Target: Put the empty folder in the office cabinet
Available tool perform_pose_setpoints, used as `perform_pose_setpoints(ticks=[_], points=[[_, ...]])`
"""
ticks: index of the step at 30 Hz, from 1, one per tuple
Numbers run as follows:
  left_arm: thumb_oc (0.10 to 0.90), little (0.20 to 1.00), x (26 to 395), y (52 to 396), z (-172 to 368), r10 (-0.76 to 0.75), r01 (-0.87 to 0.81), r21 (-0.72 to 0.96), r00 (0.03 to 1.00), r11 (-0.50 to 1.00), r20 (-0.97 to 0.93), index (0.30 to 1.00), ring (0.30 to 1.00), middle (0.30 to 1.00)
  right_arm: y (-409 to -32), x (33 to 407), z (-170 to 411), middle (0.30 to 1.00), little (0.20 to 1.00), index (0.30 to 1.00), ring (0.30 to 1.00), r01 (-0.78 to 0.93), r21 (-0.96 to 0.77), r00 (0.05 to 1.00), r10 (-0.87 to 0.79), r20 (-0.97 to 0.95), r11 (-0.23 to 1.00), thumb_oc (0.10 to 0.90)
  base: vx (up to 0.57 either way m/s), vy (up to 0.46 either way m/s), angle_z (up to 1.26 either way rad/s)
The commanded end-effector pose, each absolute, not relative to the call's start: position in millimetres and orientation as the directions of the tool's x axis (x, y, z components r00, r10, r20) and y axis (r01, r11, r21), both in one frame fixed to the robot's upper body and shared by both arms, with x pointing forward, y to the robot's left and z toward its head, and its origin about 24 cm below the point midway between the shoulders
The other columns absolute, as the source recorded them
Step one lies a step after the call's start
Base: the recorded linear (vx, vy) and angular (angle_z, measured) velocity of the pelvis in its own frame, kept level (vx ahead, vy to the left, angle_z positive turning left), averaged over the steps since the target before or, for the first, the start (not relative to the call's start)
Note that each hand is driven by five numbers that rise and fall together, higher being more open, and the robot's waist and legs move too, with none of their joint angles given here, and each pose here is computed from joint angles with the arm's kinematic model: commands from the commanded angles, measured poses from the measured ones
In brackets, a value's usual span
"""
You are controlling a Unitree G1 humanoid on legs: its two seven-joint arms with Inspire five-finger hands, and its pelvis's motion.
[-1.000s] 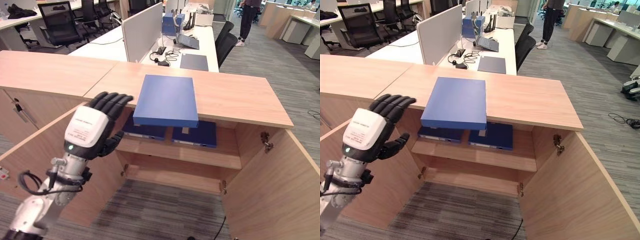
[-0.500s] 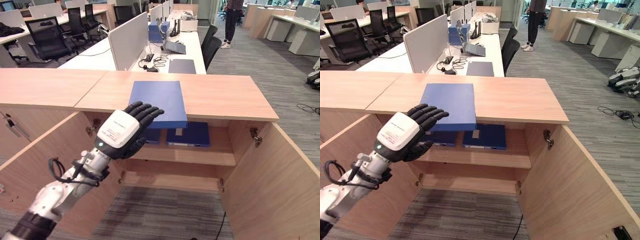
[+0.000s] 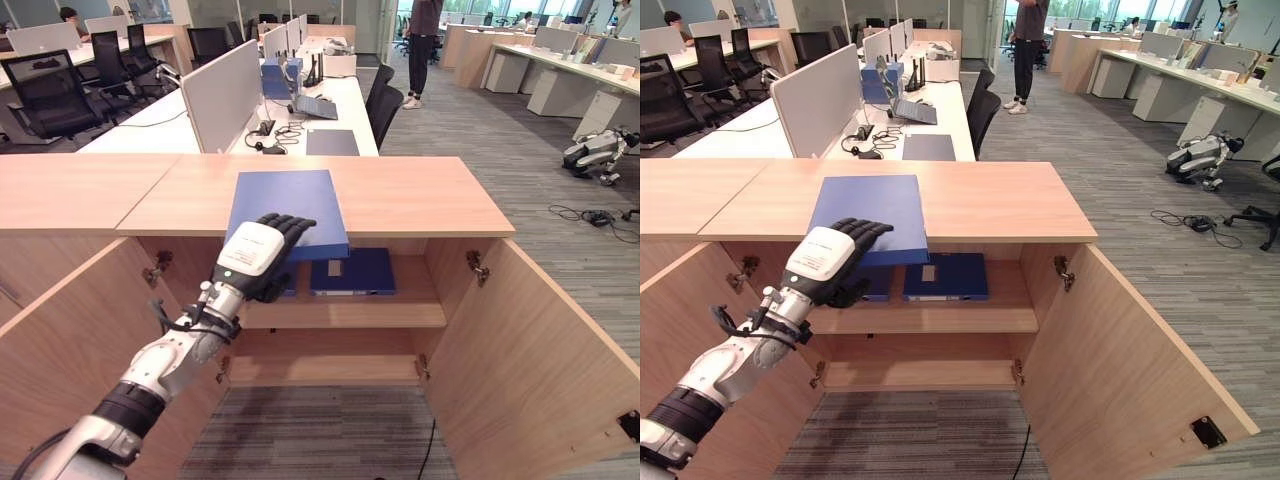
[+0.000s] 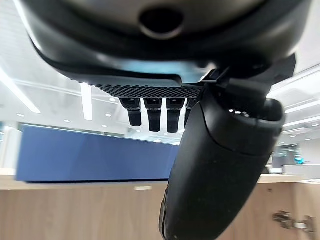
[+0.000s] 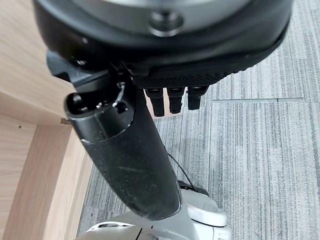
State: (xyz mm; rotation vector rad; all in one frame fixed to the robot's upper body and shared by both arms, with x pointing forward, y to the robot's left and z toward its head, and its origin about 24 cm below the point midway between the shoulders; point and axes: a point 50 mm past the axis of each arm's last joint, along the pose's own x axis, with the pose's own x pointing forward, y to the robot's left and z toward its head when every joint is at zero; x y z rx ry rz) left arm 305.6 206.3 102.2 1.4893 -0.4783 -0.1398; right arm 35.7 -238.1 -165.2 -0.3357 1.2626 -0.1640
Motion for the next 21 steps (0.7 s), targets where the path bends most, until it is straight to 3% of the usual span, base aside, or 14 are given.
perform_pose_setpoints(ticks=[1,21], points=[[0.800,0.900,333.6,201.3,181.7,-0.373,-0.502,0.858,0.780,0.108,0.503,0.900,0.900,0.900,-255.9,57.6,-157.6,0.900,0.900,0.900,0.900,-0.115,-0.407,0.372,-0.340,-0.864,0.906,0.800,0.00,0.000,0.00],[0.800,0.900,356.3,221.7,190.0,-0.272,-0.489,0.873,0.839,0.004,0.471,0.900,0.900,0.900,-258.2,59.8,-157.1,0.900,0.900,0.900,0.900,-0.134,-0.403,0.371,-0.331,-0.868,0.905,0.800,0.00,0.003,-0.03]])
